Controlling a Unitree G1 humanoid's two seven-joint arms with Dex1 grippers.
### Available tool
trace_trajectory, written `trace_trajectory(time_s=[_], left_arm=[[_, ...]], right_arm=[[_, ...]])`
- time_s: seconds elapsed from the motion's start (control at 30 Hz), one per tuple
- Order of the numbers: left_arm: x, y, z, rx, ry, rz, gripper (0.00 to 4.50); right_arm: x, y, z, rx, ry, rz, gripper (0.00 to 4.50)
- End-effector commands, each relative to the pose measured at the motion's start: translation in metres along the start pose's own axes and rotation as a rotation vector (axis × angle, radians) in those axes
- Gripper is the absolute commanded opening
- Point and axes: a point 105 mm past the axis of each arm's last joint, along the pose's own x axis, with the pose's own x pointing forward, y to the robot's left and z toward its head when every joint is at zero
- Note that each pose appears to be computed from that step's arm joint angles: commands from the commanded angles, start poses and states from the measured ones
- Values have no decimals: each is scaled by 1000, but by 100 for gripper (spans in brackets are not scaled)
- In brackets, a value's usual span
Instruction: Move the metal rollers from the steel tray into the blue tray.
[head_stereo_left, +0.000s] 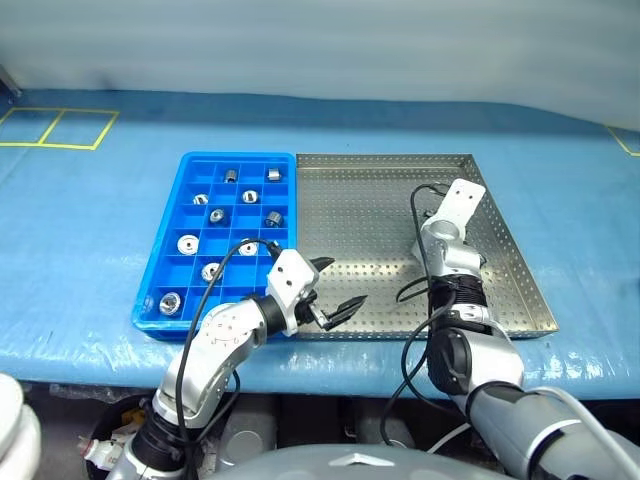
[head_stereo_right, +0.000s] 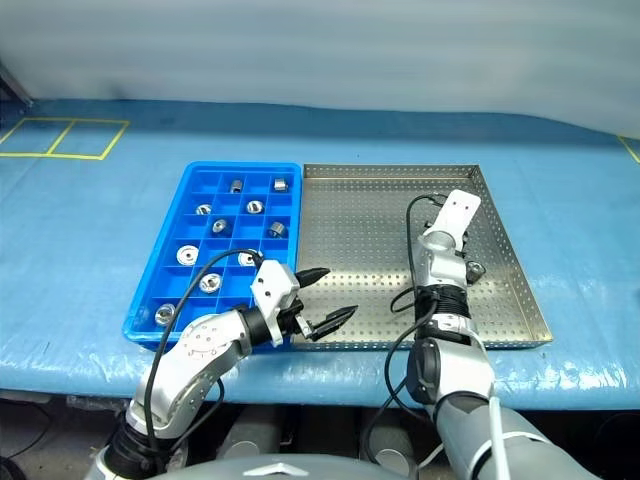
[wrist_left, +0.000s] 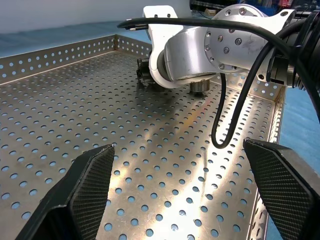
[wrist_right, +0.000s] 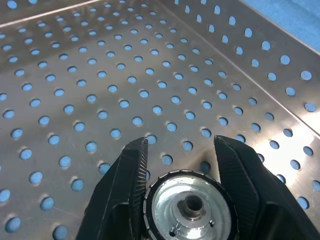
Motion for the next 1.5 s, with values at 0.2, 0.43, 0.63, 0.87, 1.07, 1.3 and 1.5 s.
trace_trajectory(time_s=[0.2, 0.43, 0.63, 0.87, 1.07, 1.3, 1.5], left_arm=[[-6, 5, 16, 43, -76, 66, 450], [-24, 29, 25, 97, -126, 211, 450], [-47, 48, 26, 135, -124, 322, 450], [-71, 45, 6, 155, 3, 317, 450], [-86, 31, -5, 125, 76, 254, 450], [-89, 27, -9, 101, 91, 249, 450], [-87, 25, -12, 90, 92, 232, 450]], right_arm=[[-37, 30, 23, -88, -79, 167, 175], [-107, 82, 46, -289, -259, 565, 175], [-168, 119, 41, -413, -336, 897, 175], [-215, 141, 18, -417, -280, 1184, 175], [-245, 148, 4, -396, -245, 1364, 175], [-249, 146, -27, -428, -127, 1411, 175], [-240, 139, -52, -449, -26, 1390, 175]])
